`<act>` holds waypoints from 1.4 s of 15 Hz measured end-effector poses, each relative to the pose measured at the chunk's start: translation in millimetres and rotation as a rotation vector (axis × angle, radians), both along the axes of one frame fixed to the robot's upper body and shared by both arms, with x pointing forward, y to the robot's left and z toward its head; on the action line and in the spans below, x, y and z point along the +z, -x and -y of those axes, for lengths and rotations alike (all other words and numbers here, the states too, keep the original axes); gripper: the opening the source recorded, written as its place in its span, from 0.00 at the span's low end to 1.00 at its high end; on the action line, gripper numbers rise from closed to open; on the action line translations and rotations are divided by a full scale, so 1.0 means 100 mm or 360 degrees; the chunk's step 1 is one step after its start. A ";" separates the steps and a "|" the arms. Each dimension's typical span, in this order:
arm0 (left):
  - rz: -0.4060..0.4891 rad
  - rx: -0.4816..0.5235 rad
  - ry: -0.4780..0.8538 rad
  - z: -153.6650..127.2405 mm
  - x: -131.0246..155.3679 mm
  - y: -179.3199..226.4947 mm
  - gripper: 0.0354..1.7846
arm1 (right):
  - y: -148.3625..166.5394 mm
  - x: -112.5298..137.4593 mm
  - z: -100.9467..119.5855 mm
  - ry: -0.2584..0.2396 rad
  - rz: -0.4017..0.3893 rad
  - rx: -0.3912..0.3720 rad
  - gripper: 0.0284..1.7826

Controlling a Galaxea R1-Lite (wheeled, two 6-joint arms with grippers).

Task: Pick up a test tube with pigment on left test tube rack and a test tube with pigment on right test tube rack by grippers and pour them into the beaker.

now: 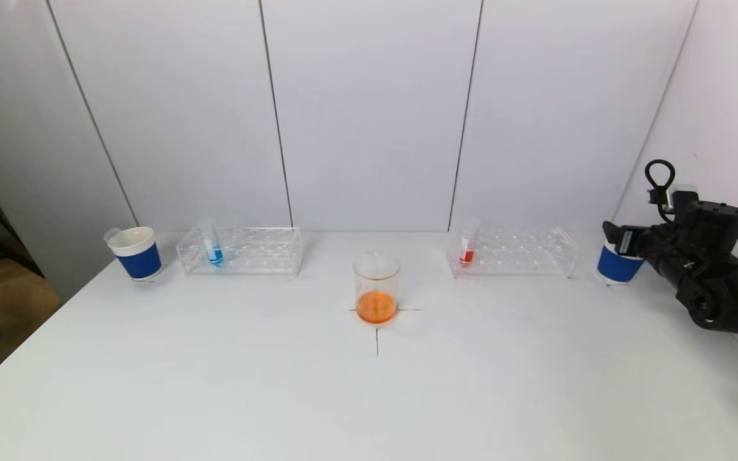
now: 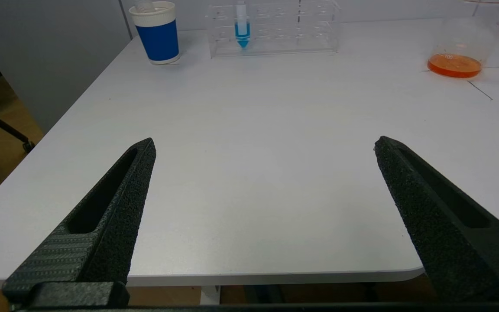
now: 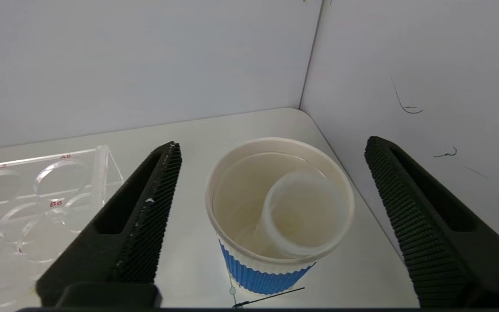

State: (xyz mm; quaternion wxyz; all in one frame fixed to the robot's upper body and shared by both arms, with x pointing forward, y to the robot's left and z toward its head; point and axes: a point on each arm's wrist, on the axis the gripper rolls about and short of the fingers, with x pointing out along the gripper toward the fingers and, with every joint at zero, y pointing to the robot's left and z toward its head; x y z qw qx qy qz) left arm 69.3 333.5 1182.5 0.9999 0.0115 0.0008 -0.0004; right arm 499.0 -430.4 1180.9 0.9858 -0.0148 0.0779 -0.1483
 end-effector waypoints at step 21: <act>0.0000 -0.0001 0.0000 0.00 0.00 0.00 0.99 | 1.36 1.31 -0.94 0.0105 0.0248 0.0081 1.00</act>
